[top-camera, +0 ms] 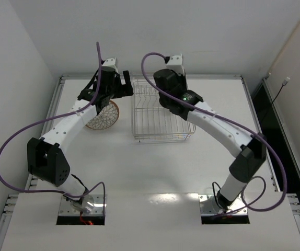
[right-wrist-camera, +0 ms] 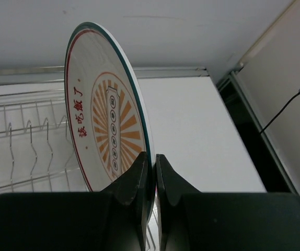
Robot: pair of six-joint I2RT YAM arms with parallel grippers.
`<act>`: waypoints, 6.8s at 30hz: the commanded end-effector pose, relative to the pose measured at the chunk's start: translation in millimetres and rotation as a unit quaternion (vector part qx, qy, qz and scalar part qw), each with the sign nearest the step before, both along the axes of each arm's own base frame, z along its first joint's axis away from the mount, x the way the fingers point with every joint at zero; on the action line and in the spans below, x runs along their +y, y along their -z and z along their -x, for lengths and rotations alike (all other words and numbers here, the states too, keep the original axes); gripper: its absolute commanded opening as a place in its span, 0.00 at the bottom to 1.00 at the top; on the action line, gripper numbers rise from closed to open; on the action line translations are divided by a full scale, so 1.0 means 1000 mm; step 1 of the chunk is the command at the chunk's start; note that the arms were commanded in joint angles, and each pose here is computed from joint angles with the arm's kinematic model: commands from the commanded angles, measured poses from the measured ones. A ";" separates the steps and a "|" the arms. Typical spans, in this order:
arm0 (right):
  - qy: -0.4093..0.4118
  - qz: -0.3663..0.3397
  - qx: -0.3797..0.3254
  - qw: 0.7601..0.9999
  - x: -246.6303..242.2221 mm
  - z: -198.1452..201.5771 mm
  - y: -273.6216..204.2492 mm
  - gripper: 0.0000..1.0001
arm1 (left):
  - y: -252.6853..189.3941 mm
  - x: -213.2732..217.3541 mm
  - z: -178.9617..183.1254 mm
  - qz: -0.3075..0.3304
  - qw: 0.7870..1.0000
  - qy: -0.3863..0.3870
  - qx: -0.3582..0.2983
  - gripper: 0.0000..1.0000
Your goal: Load the plates into the dish rack
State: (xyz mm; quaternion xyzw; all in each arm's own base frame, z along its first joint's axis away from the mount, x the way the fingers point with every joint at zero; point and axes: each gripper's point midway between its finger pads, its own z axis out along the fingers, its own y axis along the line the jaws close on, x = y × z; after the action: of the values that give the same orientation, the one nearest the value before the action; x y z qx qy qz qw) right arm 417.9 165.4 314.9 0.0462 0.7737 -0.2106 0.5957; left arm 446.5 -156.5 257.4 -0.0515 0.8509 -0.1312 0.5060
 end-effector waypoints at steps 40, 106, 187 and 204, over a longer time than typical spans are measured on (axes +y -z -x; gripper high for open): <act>0.092 0.083 -0.051 0.991 0.013 -0.053 -0.003 0.00 | -0.048 0.006 0.000 0.016 0.998 -0.006 -0.057 0.87; -0.215 -0.159 0.074 0.961 -0.033 0.138 0.060 0.99 | 0.129 0.033 -0.036 -0.161 0.974 -0.059 0.151 1.00; -0.160 -0.095 0.115 0.976 -0.080 0.164 0.102 0.99 | 0.238 0.063 -0.038 -0.281 0.922 -0.090 0.250 0.22; -0.183 -0.123 0.111 0.969 -0.075 0.173 0.102 0.99 | 0.089 0.091 -0.029 -0.230 0.949 -0.198 0.087 0.00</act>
State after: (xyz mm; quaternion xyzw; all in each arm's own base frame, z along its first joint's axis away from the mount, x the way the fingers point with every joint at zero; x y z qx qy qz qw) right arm 247.6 89.4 207.6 -0.0566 0.8559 -0.0266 0.5133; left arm 468.7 -72.7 79.4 -0.0471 0.9200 0.2050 0.3306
